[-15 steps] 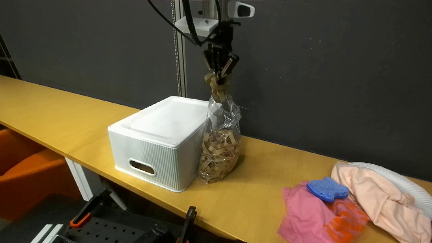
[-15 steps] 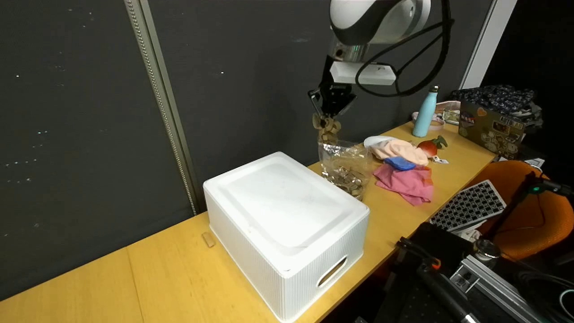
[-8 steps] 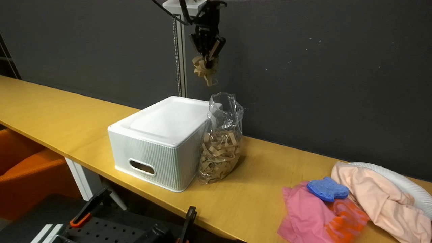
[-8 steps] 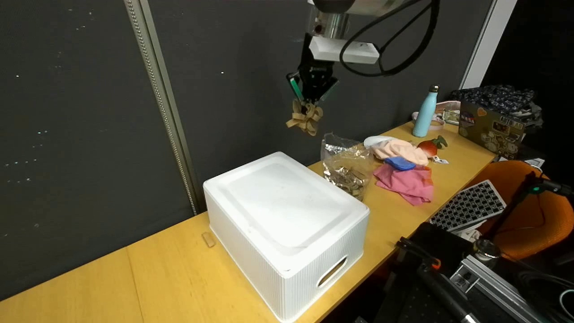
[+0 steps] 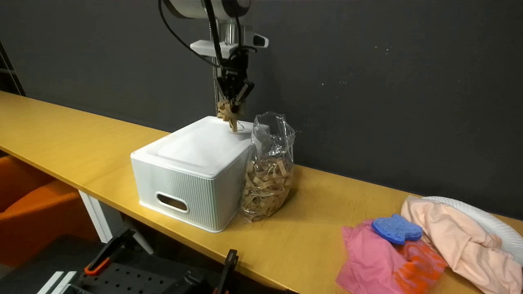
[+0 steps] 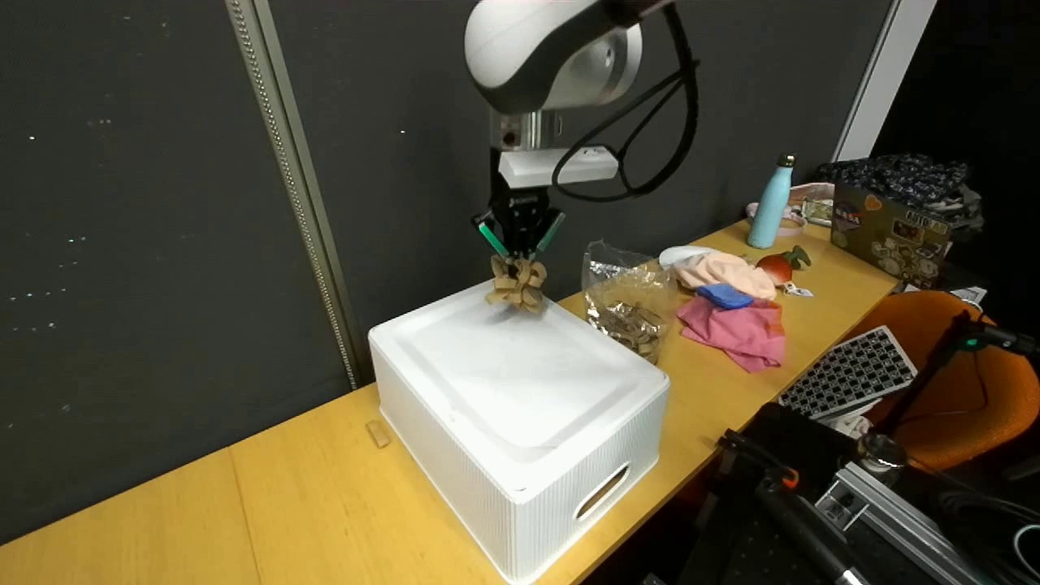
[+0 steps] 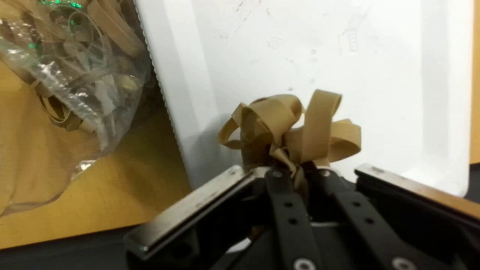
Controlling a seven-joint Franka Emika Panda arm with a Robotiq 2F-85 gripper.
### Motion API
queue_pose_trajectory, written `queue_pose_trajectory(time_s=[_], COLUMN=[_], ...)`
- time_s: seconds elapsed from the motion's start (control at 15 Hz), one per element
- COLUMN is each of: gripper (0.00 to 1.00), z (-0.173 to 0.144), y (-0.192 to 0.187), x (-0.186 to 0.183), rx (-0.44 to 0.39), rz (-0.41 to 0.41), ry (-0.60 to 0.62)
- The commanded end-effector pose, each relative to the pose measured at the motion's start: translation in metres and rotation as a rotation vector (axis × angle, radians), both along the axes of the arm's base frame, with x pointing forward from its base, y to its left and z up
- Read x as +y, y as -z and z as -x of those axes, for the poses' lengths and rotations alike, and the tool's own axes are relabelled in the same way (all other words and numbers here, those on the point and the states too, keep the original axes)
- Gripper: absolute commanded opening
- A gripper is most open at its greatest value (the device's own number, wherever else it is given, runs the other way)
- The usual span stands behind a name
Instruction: Place some rubber bands from the plastic on top of the white container.
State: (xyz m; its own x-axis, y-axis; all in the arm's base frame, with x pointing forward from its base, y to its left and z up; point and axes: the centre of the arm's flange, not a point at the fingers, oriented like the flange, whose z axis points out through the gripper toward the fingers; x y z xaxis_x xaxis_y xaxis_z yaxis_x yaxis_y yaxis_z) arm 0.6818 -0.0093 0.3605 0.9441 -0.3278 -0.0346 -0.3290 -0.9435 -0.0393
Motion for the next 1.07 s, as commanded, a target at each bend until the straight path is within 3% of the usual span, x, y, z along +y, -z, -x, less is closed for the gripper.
queue_pose_trajectory(time_s=[0.0,0.4,0.47,0.53,1.0], gripper=[0.03,0.03,0.35,0.36,0.86], z=[-0.03,-0.021,-0.019,-0.017,0.0], y=[0.042,0.062,0.06,0.058,0.044], x=[0.008,0.041,0.045,0.049,0.061], rx=[0.092,0.138,0.139,0.142,0.141], rz=[0.01,0.029,0.033,0.038,0.091], ry=[-0.048,-0.111,-0.113,-0.117,-0.125])
